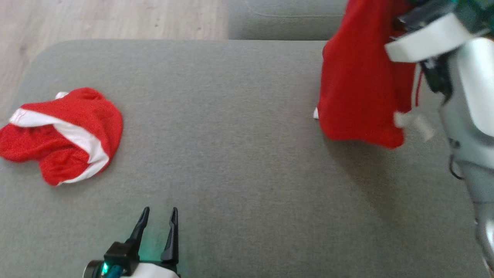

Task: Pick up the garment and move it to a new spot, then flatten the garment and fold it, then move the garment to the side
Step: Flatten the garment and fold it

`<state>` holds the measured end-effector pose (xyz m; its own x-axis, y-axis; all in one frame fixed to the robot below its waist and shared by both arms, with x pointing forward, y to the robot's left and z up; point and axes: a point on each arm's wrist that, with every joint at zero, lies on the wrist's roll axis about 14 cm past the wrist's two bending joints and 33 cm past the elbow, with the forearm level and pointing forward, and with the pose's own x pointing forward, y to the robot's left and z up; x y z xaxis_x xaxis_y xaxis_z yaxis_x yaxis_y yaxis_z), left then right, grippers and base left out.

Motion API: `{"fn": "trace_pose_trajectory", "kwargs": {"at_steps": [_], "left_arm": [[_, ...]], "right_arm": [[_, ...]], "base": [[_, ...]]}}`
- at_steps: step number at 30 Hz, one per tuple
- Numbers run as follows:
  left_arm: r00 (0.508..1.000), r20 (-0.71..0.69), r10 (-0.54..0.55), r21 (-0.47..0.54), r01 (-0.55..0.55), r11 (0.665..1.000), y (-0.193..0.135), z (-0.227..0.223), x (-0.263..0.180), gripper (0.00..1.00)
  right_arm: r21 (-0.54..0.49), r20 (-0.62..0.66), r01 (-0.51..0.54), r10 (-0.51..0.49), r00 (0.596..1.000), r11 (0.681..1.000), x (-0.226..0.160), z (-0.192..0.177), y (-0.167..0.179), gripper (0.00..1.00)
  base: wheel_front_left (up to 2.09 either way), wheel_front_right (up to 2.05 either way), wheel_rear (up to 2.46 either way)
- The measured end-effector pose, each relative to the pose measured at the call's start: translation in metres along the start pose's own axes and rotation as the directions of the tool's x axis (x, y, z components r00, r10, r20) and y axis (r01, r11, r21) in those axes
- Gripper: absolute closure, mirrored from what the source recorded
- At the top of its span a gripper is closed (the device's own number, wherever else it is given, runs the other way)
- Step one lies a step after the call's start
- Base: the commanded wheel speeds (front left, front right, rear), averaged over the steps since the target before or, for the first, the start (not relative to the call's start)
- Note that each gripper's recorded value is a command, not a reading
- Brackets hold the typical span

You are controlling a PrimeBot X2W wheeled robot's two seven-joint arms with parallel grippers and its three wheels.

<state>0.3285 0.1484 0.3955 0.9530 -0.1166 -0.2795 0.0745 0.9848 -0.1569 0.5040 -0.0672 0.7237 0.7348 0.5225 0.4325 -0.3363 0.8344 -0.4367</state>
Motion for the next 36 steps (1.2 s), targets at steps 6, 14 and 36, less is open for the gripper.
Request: {"fn": "trace_pose_trajectory", "kwargs": {"at_steps": [6,14,36], "left_arm": [[0.998,0.0,0.058,-0.011,-0.058,0.998,0.015,-0.002,-0.009,0.0],[0.995,-0.006,0.102,-0.037,-0.102,0.994,0.025,-0.005,-0.016,0.0],[0.999,-0.036,0.04,-0.02,-0.041,0.999,0.009,-0.009,0.007,0.0]], "right_arm": [[0.116,0.161,-0.058,0.039,0.986,0.992,0.047,0.049,0.032,1.0],[0.17,0.052,0.061,-0.07,0.996,0.984,0.046,0.006,-0.005,1.0],[0.228,-0.658,0.238,-0.031,0.753,0.944,-0.151,-0.225,0.055,0.0]], "base": [[0.0,0.0,0.0],[0.0,0.0,0.0],[0.0,0.0,0.0]]}}
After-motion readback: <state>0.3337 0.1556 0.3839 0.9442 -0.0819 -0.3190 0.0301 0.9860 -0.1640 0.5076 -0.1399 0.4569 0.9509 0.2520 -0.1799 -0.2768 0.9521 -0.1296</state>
